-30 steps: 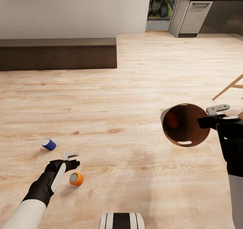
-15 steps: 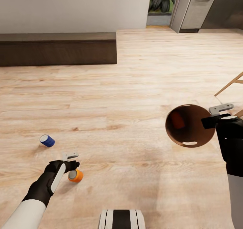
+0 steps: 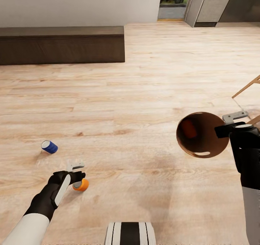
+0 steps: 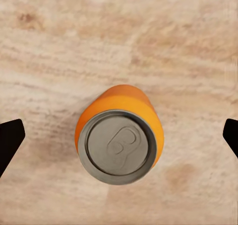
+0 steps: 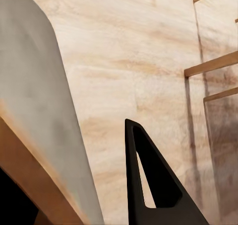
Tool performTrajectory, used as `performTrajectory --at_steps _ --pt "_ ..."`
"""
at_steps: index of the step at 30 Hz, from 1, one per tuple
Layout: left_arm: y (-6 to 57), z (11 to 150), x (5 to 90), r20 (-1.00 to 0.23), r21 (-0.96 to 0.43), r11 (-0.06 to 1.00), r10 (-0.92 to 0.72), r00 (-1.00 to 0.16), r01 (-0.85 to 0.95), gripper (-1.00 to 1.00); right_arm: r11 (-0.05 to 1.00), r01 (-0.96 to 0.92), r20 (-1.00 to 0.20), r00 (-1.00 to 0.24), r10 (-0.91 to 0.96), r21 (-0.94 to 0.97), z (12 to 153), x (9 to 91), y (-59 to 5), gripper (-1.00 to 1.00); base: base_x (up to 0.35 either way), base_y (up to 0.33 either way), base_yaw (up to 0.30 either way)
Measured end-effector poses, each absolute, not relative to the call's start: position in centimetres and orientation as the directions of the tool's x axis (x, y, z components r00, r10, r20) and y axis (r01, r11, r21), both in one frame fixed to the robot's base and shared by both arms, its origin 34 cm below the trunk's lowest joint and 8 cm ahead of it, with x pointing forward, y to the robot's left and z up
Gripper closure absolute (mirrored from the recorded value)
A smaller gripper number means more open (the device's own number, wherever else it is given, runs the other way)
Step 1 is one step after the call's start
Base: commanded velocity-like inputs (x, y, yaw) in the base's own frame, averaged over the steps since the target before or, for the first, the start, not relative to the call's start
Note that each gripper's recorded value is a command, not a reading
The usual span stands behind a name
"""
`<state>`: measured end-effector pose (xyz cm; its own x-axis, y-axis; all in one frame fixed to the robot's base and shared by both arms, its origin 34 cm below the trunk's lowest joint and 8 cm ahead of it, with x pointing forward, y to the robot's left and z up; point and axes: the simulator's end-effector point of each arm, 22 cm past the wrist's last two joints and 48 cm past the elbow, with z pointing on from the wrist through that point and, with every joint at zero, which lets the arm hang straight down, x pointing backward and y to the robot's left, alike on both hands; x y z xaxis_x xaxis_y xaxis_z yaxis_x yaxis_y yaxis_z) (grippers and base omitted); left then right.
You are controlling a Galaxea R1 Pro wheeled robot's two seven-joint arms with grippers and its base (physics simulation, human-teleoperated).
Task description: Put the three can of soda from the living room inside the tash can in the kitchen.
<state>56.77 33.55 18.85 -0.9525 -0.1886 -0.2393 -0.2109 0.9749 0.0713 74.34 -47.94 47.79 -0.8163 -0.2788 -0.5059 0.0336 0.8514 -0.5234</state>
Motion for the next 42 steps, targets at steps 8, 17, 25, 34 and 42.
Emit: performTrajectory --at_steps 8,17,25,34,42 --pt "33.6 18.1 56.3 -0.225 0.075 0.975 -0.189 -0.956 -0.210 -1.00 0.854 0.023 -0.493 -0.824 -0.278 -0.520 46.6 74.3 -47.6 1.00 0.000 0.000 0.000" --pt "33.5 16.7 55.3 -0.196 0.081 0.975 -0.188 -0.962 -0.207 -1.00 0.857 0.008 -0.472 -0.837 -0.276 -0.515 44.6 74.2 -47.4 1.00 0.000 0.000 0.000" --pt "33.5 16.2 55.0 -0.188 0.083 0.975 -0.188 -0.964 -0.207 -1.00 0.857 -0.002 -0.462 -0.842 -0.280 -0.516 43.8 74.1 -47.3 1.00 0.093 0.000 0.000" --pt "33.5 15.8 54.7 -0.181 0.084 0.975 -0.188 -0.965 -0.205 -1.00 0.852 -0.027 -0.445 -0.844 -0.300 -0.522 43.0 74.2 -46.7 1.00 0.024 0.000 0.000" --pt "33.5 14.2 53.5 -0.148 0.091 0.975 -0.188 -0.971 -0.203 -1.00 0.854 -0.046 -0.417 -0.859 -0.299 -0.517 40.6 73.9 -46.6 1.00 0.001 0.000 0.000"
